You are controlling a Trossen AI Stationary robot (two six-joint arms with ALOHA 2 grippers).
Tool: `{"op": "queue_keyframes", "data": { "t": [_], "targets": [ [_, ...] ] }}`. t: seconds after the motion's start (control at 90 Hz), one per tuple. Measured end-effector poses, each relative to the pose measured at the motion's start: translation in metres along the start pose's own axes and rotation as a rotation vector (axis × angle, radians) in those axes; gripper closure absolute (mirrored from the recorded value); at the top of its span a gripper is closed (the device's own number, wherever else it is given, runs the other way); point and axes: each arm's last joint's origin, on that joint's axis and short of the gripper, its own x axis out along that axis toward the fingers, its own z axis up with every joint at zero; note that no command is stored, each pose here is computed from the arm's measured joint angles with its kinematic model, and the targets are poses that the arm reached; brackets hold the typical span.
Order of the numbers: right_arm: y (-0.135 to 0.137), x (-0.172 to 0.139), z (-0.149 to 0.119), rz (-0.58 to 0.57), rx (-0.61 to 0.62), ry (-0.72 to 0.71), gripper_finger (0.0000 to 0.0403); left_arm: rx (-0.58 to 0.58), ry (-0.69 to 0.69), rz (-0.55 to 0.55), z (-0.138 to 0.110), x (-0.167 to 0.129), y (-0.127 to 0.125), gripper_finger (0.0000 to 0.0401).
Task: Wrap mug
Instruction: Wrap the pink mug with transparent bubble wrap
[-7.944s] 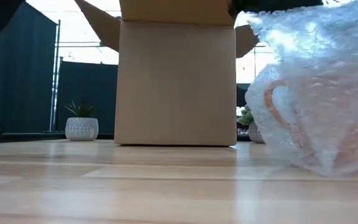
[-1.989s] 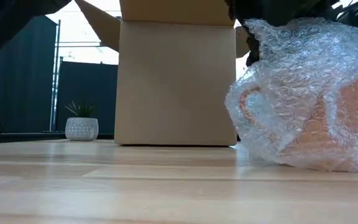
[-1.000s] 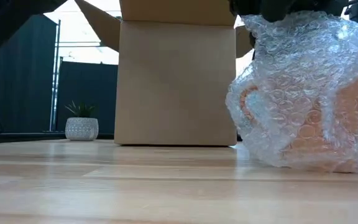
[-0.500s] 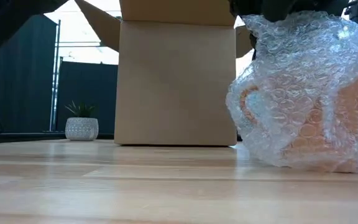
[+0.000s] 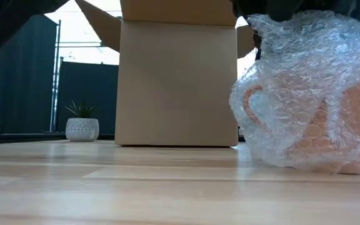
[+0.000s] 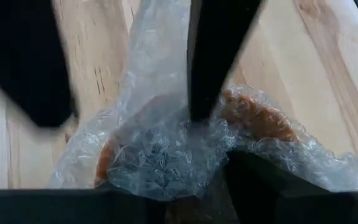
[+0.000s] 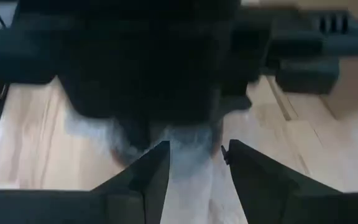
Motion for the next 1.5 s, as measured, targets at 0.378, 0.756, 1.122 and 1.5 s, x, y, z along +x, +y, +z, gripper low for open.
{"op": "queue_keyframes", "data": {
  "t": [0.378,0.756,1.122,1.5],
  "targets": [
    [-0.009,0.015,-0.020,0.038,0.007,0.056,0.0255,0.022,0.018,0.000,-0.002,0.000,0.000,0.0267],
    [-0.007,0.018,-0.022,0.067,-0.040,0.039,0.0255,0.028,0.011,0.014,0.002,-0.012,0.000,0.0267],
    [-0.005,0.018,-0.022,0.097,-0.075,0.035,0.0255,0.015,-0.044,0.125,0.012,-0.033,0.010,0.0267],
    [-0.005,0.018,-0.022,0.100,-0.074,0.035,0.0255,-0.012,-0.149,0.227,0.028,-0.074,0.018,0.0267]
  ]
}}
